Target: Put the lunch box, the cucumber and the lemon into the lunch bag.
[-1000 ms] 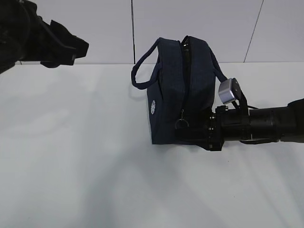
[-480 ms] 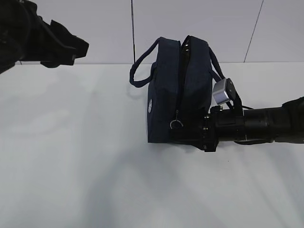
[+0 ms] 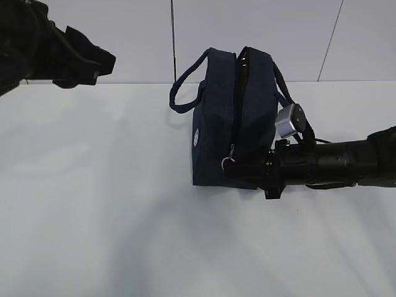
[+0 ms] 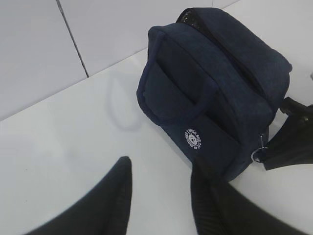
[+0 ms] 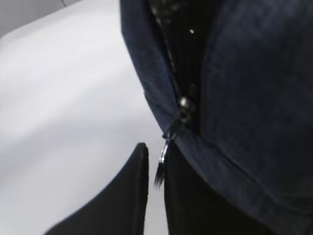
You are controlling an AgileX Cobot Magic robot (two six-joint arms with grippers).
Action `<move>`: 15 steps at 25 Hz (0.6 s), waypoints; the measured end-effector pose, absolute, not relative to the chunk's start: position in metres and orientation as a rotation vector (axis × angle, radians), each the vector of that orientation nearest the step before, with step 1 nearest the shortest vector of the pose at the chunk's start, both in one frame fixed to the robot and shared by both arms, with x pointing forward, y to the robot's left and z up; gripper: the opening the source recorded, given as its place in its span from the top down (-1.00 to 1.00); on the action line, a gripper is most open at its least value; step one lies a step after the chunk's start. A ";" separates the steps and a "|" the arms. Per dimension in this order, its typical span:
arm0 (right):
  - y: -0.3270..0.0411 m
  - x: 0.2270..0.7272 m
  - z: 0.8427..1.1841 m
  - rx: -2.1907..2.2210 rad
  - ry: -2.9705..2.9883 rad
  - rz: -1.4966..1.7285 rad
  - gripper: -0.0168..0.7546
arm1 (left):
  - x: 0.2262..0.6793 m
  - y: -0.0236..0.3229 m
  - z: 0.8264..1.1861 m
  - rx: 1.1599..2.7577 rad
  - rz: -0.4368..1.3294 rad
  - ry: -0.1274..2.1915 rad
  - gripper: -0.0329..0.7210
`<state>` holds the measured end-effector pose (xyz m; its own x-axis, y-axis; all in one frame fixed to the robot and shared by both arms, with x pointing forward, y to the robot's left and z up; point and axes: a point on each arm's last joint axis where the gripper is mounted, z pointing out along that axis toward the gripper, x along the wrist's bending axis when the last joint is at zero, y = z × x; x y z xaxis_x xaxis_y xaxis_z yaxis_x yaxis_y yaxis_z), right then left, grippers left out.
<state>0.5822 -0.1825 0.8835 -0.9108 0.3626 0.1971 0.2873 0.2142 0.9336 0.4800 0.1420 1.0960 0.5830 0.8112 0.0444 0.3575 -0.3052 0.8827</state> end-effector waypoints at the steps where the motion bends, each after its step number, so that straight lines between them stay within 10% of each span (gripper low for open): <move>1: -0.183 0.583 0.882 0.651 2.403 1.802 0.70 | 0.480 0.142 1.096 1.898 0.623 0.941 0.14; 15: -0.182 0.582 0.883 0.653 2.399 1.826 0.94 | 0.480 0.142 1.096 1.899 0.625 0.940 0.14</move>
